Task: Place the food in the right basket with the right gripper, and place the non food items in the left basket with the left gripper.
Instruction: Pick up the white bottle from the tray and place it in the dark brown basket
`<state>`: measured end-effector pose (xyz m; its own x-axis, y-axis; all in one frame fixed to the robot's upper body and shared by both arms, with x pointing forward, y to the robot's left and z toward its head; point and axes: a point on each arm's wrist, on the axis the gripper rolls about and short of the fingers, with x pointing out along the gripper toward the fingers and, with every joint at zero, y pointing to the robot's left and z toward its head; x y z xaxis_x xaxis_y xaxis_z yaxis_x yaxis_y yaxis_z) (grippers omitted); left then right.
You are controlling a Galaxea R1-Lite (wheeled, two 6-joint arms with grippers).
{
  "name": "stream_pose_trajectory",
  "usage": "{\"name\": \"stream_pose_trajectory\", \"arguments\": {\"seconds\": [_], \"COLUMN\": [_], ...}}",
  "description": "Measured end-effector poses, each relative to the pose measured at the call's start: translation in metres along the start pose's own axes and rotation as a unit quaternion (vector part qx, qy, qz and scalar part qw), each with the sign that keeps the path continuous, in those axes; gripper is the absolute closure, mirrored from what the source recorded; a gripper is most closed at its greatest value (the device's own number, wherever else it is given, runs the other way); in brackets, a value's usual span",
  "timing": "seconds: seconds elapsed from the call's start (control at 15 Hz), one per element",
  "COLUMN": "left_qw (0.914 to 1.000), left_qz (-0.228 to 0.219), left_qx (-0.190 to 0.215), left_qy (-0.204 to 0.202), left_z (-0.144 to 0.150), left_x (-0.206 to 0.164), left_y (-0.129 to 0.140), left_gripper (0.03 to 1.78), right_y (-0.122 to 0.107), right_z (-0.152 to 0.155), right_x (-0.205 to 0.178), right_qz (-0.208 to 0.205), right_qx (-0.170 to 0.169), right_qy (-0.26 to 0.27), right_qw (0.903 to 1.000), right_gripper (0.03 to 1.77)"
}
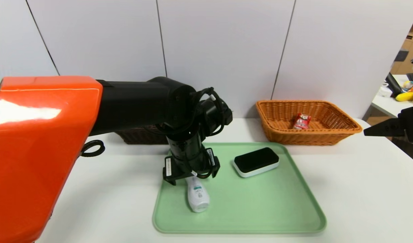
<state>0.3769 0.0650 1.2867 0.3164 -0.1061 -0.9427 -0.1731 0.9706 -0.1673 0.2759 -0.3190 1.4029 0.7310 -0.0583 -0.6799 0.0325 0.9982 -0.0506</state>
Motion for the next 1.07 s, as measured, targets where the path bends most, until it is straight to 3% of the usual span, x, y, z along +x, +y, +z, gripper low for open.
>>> {"name": "stream_pose_trajectory", "arguments": {"seconds": [0.6,0.67,0.87,1.07], "left_qw": [0.9999,0.9999,0.9999,0.9998], "left_qz": [0.011,0.011,0.013,0.015], "left_qx": [-0.006,-0.007,-0.008,-0.009], "left_qy": [0.006,0.007,0.008,0.008], "left_z": [0.005,0.005,0.006,0.006], "left_x": [0.010,0.010,0.012,0.013], "left_y": [0.002,0.003,0.003,0.004], "left_gripper": [0.12,0.20,0.68,1.01], "right_y": [-0.001,-0.001,-0.002,-0.002], "right_z": [0.000,0.000,0.000,-0.001], "right_x": [0.003,0.003,0.003,0.003], "right_qz": [-0.003,-0.003,-0.005,-0.004], "right_qx": [0.001,0.002,0.003,0.003], "right_qy": [0.005,0.005,0.006,0.006], "right_qw": [1.0000,1.0000,1.0000,1.0000], "right_gripper": [0.11,0.11,0.11,0.11]}}
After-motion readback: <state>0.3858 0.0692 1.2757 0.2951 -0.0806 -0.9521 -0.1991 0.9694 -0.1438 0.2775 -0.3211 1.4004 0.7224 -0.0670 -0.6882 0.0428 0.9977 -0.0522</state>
